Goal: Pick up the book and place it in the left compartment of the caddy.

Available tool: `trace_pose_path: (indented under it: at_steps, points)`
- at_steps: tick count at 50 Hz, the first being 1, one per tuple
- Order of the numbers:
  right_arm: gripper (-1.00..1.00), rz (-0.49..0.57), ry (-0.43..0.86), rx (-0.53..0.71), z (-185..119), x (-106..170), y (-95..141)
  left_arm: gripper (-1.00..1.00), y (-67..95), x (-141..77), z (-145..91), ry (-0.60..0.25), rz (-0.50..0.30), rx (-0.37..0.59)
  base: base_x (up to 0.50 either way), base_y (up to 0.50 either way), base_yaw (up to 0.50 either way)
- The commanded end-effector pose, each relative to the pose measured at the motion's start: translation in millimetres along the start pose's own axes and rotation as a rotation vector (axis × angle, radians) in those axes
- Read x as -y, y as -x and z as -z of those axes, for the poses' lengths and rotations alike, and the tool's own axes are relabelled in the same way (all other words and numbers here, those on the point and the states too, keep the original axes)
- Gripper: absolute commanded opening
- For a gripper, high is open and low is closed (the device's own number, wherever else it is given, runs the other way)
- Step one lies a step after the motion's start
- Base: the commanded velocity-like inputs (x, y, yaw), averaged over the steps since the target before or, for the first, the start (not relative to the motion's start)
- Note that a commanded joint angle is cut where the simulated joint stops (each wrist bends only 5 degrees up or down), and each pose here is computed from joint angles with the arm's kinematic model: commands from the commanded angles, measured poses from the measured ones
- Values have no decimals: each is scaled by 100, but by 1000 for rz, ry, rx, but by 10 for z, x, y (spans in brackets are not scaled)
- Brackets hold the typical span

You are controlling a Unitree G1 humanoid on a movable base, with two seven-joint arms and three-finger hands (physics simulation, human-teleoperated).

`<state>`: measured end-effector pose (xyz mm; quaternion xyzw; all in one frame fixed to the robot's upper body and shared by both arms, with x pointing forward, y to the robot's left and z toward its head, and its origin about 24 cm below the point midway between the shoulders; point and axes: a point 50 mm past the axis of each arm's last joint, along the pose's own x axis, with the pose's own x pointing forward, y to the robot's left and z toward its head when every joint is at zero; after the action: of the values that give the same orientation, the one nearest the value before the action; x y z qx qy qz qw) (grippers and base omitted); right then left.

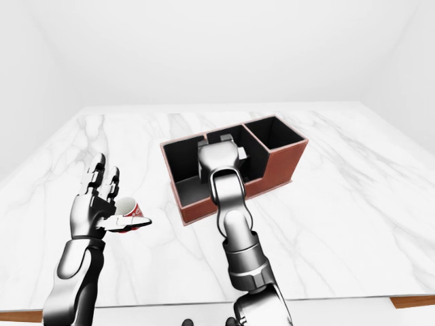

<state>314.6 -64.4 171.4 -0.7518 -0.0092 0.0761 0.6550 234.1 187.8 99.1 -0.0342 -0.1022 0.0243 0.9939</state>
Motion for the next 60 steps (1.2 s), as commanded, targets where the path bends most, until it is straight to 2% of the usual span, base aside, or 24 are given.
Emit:
trace_pose_path:
  at_steps: [1, 22, 37, 60]
  points:
    - [-100, -27, 32, 48, -213, 33, -99, 100, 5, -14, -35, 4, -3, 15, 0, 0, 0]
    - [-100, -111, 1, 156, -444, 21, -275, 100, -7, -30, -11, 6, -9, 5, 0, 0, 0]
    - [-100, -28, -36, 208, -512, 11, -427, 100, -6, -35, 64, 9, -12, -26, 0, 0, 0]
    - [-100, -12, -21, 203, -472, -67, -530, 100, 12, -38, 175, 12, -12, -55, 0, 0, 0]
